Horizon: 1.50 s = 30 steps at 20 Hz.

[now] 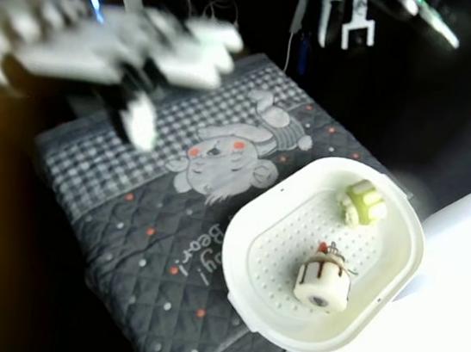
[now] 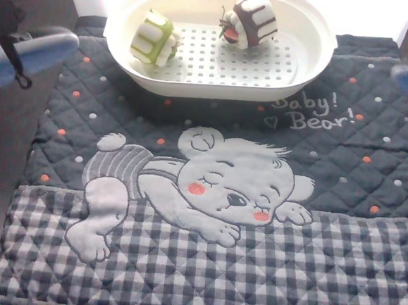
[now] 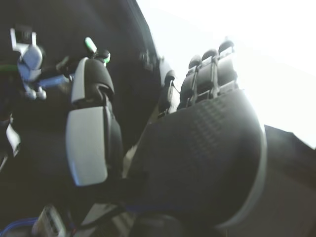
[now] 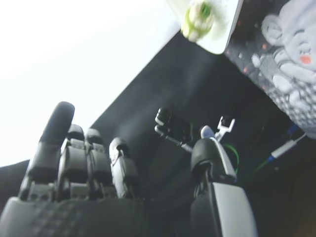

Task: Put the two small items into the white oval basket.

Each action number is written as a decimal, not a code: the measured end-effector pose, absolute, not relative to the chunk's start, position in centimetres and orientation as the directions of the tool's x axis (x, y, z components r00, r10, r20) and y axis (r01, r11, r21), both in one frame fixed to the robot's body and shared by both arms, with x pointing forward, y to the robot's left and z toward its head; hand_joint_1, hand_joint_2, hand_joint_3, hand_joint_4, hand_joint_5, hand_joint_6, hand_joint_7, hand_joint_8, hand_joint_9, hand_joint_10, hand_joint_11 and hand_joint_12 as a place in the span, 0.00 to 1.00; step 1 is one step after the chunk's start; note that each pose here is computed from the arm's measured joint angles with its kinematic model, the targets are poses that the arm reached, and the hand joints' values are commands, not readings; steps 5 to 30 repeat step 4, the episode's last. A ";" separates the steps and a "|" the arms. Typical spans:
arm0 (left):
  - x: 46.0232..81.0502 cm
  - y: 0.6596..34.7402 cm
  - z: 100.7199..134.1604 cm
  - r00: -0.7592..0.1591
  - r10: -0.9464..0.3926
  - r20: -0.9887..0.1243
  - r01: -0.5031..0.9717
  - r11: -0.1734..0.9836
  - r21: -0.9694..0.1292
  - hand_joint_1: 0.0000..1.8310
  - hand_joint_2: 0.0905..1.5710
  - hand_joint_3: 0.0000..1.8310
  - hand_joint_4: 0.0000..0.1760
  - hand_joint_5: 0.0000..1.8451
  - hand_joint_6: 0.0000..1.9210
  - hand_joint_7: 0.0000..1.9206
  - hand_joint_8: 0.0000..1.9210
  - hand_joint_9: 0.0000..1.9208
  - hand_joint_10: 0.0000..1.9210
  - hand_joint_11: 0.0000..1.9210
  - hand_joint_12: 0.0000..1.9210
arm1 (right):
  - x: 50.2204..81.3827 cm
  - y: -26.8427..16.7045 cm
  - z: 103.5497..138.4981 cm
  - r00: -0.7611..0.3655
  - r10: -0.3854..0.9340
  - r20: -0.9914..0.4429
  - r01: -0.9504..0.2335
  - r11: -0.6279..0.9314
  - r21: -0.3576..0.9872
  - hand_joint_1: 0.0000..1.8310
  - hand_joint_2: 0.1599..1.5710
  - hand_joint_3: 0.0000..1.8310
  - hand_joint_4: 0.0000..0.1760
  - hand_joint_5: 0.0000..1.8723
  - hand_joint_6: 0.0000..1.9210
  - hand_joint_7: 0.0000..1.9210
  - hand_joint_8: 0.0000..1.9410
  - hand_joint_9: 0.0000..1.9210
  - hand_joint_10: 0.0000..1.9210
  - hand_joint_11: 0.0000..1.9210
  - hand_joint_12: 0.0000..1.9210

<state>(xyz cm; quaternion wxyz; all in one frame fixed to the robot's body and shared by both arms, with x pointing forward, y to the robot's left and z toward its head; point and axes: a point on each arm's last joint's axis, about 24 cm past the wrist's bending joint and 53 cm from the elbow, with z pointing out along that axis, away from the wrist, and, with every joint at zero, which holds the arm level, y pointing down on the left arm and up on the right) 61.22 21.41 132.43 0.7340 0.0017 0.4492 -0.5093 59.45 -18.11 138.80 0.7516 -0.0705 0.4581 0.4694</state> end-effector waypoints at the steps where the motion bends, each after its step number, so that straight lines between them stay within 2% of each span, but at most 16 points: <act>1: 60.6 21.4 132.7 0.084 -0.755 -0.651 0.763 0.469 -0.445 0.48 0.72 0.00 0.36 0.00 0.00 0.00 0.00 0.00 0.00 0.00 0.00 | 59.2 -18.3 138.6 0.130 0.657 -0.743 -0.777 0.533 0.336 0.28 0.68 0.00 0.00 0.00 0.00 0.00 0.00 0.00 0.00 0.00 0.10; 2: 60.0 21.3 133.0 0.089 -0.761 -0.643 0.777 0.456 -0.433 0.36 0.75 0.01 0.00 0.00 0.00 0.00 0.00 0.00 0.00 0.00 0.00 | 58.8 -18.5 138.4 0.125 0.669 -0.733 -0.784 0.519 0.340 0.32 0.65 0.00 0.00 0.00 0.00 0.00 0.00 0.01 0.01 0.00 0.02; 3: 59.0 21.1 133.3 0.091 -0.759 -0.645 0.799 0.442 -0.407 0.29 0.76 0.01 0.34 0.00 0.00 0.00 0.00 0.00 0.00 0.00 0.00 | 58.5 -19.0 138.0 0.116 0.706 -0.699 -0.792 0.490 0.364 0.41 0.66 0.00 0.00 0.00 0.00 0.00 0.00 0.04 0.02 0.02 0.01; 30: 58.6 21.1 133.4 0.095 -0.760 -0.644 0.807 0.437 -0.398 0.29 0.76 0.01 0.34 0.00 0.00 0.00 0.00 0.00 0.00 0.00 0.00 | 58.7 -19.3 137.7 0.104 0.732 -0.674 -0.794 0.470 0.387 0.41 0.66 0.00 0.00 0.00 0.00 0.00 0.00 0.04 0.02 0.02 0.01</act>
